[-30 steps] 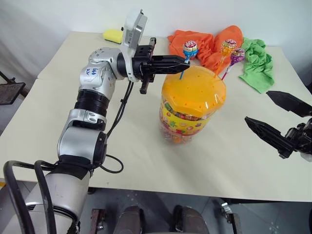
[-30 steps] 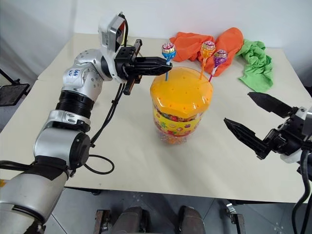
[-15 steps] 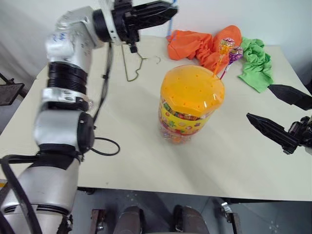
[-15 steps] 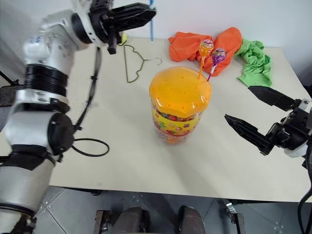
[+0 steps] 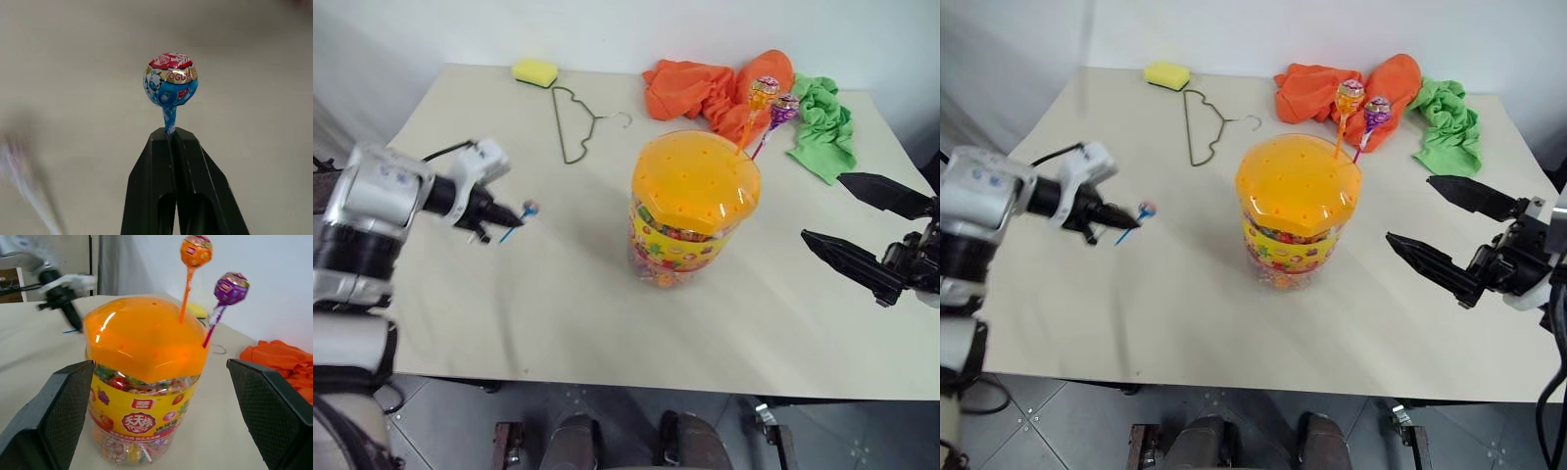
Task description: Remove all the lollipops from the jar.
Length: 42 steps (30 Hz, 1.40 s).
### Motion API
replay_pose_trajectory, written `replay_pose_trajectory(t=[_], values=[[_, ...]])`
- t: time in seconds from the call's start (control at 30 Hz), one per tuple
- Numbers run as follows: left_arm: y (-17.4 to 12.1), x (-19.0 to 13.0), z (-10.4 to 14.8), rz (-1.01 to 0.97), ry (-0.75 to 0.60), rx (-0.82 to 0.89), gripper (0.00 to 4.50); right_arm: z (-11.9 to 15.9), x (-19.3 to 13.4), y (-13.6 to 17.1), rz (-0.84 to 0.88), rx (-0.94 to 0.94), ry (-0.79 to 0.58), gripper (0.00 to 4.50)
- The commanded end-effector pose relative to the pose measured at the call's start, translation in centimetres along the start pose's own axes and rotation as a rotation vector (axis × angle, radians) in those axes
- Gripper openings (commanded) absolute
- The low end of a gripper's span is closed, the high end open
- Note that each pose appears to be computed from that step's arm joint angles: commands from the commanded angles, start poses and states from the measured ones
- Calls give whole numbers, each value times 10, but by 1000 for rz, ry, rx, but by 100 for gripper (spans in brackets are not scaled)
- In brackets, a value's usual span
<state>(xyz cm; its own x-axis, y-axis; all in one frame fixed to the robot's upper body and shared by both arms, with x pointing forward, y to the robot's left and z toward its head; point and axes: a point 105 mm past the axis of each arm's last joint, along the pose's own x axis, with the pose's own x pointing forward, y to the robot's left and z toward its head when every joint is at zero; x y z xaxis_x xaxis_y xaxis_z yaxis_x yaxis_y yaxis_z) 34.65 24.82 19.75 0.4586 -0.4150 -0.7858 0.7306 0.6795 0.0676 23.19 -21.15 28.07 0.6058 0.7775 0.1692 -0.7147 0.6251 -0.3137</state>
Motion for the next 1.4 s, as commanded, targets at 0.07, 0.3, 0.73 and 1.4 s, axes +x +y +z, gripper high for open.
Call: replay_pose_trajectory(t=[0.07, 0.3, 0.73, 1.4], values=[[1, -20, -33, 73, 134, -49, 2, 7, 5, -1, 26, -35, -29, 450], [5, -29, -56, 121, 200, -102, 2, 3, 8, -3, 41, -26, -29, 450], [-6, -45, -43, 118, 165, -38, 301, 5, 10, -7, 51, -30, -32, 450], [-94, -67, 118, -512, -1028, 460, 448, 26, 26, -31, -69, 10, -89, 450]])
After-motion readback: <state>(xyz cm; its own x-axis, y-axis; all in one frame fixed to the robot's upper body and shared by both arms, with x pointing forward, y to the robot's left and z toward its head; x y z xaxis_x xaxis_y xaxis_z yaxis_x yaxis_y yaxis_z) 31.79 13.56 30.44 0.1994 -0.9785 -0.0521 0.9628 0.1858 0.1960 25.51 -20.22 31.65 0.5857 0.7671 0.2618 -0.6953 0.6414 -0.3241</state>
